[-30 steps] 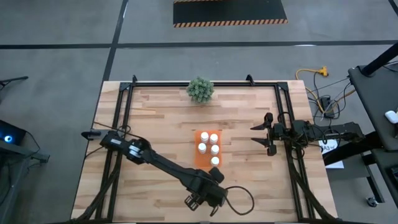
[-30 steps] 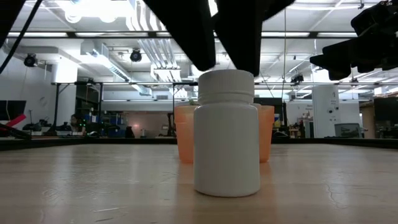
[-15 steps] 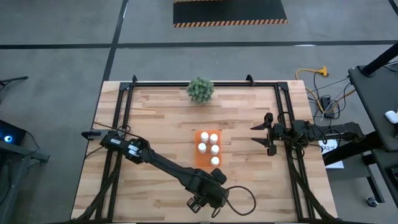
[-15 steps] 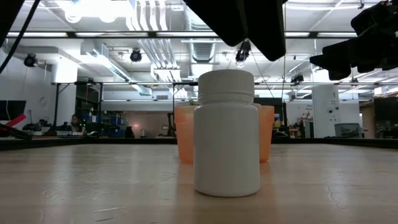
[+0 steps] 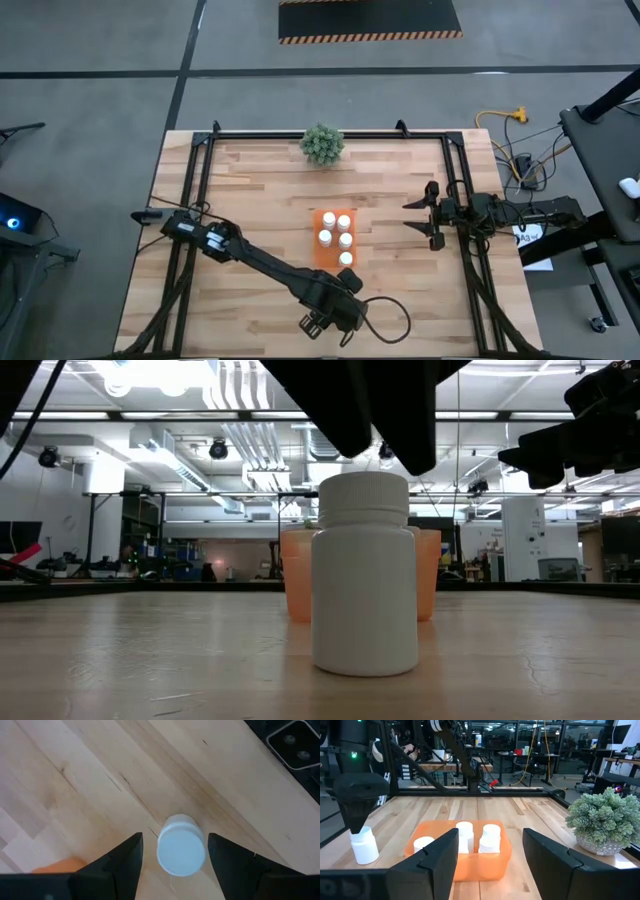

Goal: Pick and place pill bottles into a basket
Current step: Put the white pill bottle into the orange bin

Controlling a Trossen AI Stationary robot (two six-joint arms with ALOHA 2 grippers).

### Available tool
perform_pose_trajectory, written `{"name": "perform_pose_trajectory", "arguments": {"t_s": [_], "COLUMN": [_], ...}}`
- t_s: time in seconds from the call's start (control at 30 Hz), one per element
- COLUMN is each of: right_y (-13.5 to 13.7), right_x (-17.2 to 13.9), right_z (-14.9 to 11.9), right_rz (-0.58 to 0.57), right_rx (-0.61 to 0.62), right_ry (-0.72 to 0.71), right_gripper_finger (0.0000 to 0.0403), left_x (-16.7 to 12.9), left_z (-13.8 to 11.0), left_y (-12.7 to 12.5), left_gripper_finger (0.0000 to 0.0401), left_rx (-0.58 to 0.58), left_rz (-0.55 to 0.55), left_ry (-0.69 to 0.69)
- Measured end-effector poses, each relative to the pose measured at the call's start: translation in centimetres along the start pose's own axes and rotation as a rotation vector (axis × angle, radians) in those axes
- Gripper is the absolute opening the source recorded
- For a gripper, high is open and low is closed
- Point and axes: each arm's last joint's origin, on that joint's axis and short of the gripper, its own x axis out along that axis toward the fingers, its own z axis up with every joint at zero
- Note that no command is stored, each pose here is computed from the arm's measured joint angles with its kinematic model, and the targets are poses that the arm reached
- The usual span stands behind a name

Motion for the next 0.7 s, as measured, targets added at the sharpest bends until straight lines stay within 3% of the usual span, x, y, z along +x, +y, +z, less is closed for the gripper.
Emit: {"name": "perform_pose_trajectory", "arguments": {"t_s": [0.7], "right_y": [0.0], "right_x": [0.0], "right_z": [0.0], "right_rz": [0.000], "right_rx": [0.001], "right_ry": [0.000], "right_gripper_finger": [0.0210], "left_x": [1.4], "left_z": [-0.6], "left_y": [0.4], "left_gripper_finger": [0.0205], "left_rx": [-0.057], "left_rz": [-0.025], "left_ry": [0.020]}}
